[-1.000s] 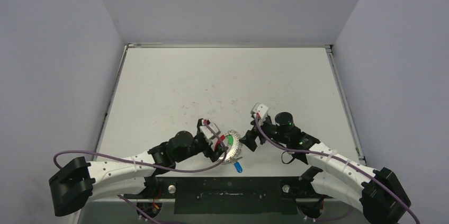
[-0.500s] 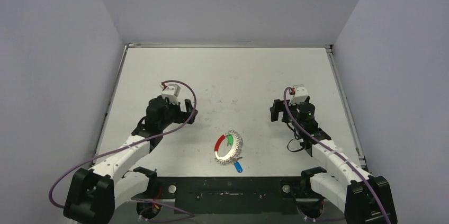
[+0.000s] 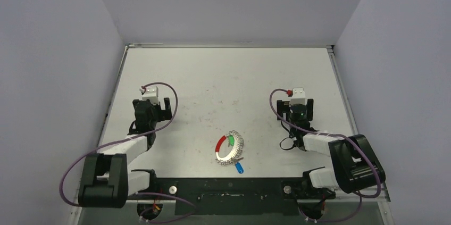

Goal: Put the keys on the keyring

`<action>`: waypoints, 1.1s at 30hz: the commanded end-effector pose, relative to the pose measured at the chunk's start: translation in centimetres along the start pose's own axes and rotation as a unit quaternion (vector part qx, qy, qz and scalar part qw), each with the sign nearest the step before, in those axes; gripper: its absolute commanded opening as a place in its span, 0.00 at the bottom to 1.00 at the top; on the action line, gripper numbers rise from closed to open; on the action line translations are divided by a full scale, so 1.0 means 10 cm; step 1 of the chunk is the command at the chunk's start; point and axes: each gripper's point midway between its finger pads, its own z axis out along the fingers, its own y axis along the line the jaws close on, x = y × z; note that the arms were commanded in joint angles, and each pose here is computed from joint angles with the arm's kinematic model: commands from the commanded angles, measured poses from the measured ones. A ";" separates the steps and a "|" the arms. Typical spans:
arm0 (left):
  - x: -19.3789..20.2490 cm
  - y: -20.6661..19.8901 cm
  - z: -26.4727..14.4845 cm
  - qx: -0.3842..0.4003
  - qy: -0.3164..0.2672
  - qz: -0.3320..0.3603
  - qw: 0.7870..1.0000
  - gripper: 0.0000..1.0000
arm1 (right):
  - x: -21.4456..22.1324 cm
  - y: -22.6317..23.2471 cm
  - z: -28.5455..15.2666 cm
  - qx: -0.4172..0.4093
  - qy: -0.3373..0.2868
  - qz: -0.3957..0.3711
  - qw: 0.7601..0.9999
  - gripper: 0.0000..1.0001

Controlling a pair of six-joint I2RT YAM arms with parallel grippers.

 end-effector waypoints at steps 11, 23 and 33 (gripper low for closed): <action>0.05 0.33 0.61 -0.011 -0.072 0.021 0.997 0.97 | -0.27 -0.31 0.38 0.091 -0.085 0.030 0.992 1.00; 0.06 0.36 0.65 -0.020 -0.057 0.017 0.998 0.97 | -0.24 -0.33 0.56 0.068 -0.056 0.048 0.995 1.00; 0.07 0.36 0.66 -0.022 -0.053 0.017 0.998 0.97 | -0.24 -0.33 0.56 0.067 -0.056 0.048 0.995 1.00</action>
